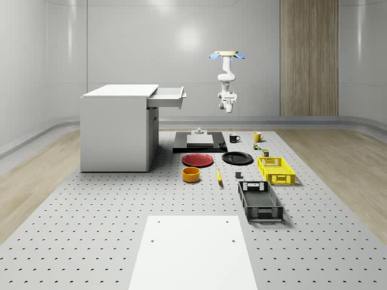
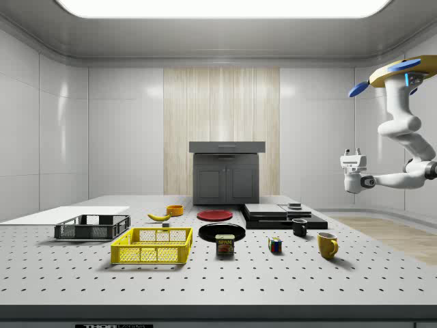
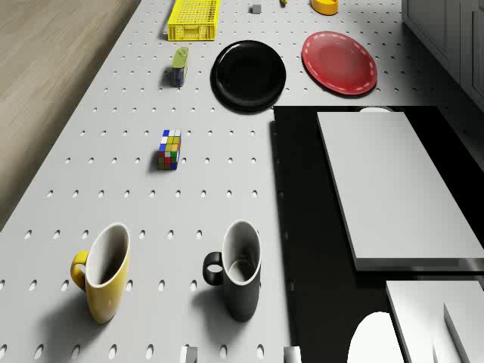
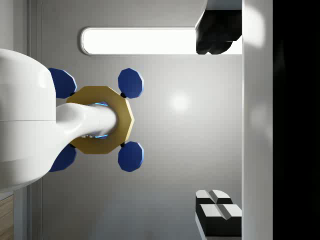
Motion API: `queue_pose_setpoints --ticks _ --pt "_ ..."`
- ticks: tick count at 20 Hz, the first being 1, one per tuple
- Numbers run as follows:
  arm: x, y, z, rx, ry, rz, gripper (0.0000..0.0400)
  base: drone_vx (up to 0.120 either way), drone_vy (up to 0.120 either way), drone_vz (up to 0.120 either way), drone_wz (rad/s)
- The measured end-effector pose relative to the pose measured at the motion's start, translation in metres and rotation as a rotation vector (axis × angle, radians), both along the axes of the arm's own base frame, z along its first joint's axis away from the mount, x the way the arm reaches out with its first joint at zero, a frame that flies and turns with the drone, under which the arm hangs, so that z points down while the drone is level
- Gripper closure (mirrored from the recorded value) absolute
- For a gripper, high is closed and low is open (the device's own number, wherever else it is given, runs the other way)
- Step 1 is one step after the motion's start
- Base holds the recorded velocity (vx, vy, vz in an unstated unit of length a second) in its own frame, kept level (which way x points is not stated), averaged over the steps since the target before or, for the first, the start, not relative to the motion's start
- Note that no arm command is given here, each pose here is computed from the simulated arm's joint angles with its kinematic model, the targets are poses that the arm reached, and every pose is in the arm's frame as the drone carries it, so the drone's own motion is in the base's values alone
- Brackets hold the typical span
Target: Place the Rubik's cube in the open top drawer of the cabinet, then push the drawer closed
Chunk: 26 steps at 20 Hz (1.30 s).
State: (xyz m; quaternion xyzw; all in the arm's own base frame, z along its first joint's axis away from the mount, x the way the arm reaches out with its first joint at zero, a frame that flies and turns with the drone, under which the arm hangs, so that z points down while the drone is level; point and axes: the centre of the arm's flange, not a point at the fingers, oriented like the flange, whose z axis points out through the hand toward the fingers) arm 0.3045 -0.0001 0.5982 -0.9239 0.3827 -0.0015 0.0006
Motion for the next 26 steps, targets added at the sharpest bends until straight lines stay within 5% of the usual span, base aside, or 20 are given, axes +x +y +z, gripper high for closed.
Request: queue_pose_setpoints --ticks 2,5,14,26 --pt "-0.0027 0.000 0.015 0.000 -0.0016 0.000 0.0000 0.000 0.000 0.000 0.000" --pt "-0.0039 0.000 0.037 0.000 -0.0040 0.000 0.0000 0.000 0.000 0.000 0.000" --pt "-0.0012 0.000 0.081 0.000 -0.0110 0.000 0.0000 0.053 0.089 0.000 0.000" --pt "-0.0009 0.000 0.093 0.000 -0.0202 0.000 0.0000 0.120 0.120 0.000 0.000"
